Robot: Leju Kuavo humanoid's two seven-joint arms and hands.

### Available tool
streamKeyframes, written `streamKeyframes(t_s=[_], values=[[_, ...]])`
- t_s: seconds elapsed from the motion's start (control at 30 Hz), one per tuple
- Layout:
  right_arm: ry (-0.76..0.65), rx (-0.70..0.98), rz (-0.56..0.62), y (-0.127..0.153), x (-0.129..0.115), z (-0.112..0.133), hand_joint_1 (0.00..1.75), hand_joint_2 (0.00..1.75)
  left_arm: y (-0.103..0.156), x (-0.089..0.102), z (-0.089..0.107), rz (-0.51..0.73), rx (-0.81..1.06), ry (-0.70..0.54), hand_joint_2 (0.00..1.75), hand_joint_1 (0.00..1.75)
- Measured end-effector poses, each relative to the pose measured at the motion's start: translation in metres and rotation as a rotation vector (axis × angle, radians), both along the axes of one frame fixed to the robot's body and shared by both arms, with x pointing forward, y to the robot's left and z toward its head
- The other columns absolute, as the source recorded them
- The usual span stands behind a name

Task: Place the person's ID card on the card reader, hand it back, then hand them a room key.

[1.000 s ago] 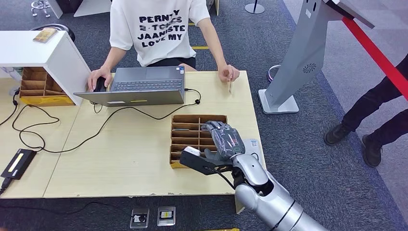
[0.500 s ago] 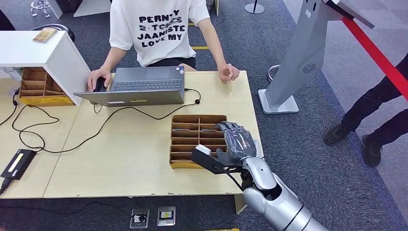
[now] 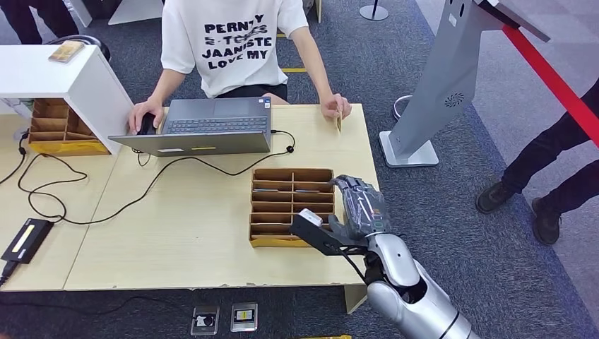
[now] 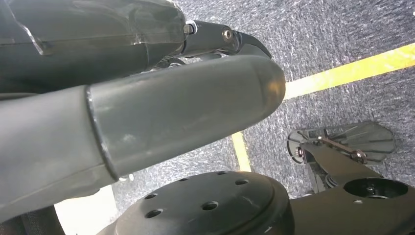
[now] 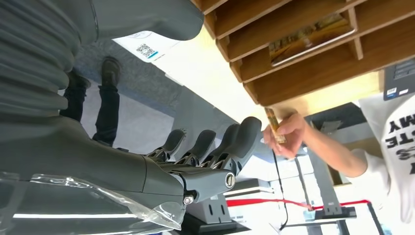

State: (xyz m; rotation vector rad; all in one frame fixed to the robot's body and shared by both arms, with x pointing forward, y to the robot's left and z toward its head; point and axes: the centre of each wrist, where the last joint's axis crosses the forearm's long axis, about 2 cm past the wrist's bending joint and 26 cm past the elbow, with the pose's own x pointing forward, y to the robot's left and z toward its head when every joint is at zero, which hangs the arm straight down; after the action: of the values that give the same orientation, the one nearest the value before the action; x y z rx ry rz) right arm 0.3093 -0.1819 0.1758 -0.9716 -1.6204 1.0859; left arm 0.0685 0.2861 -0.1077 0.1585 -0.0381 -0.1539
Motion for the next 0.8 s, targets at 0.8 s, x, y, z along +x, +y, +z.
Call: streamKeyframes(t_s=[0.8], values=[[0.008, 0.023, 0.017, -0.003, -0.038, 0.003, 0.51, 1.75, 0.002, 0.0, 0.0, -0.029, -0.005, -0.007, 0.0, 0.0]])
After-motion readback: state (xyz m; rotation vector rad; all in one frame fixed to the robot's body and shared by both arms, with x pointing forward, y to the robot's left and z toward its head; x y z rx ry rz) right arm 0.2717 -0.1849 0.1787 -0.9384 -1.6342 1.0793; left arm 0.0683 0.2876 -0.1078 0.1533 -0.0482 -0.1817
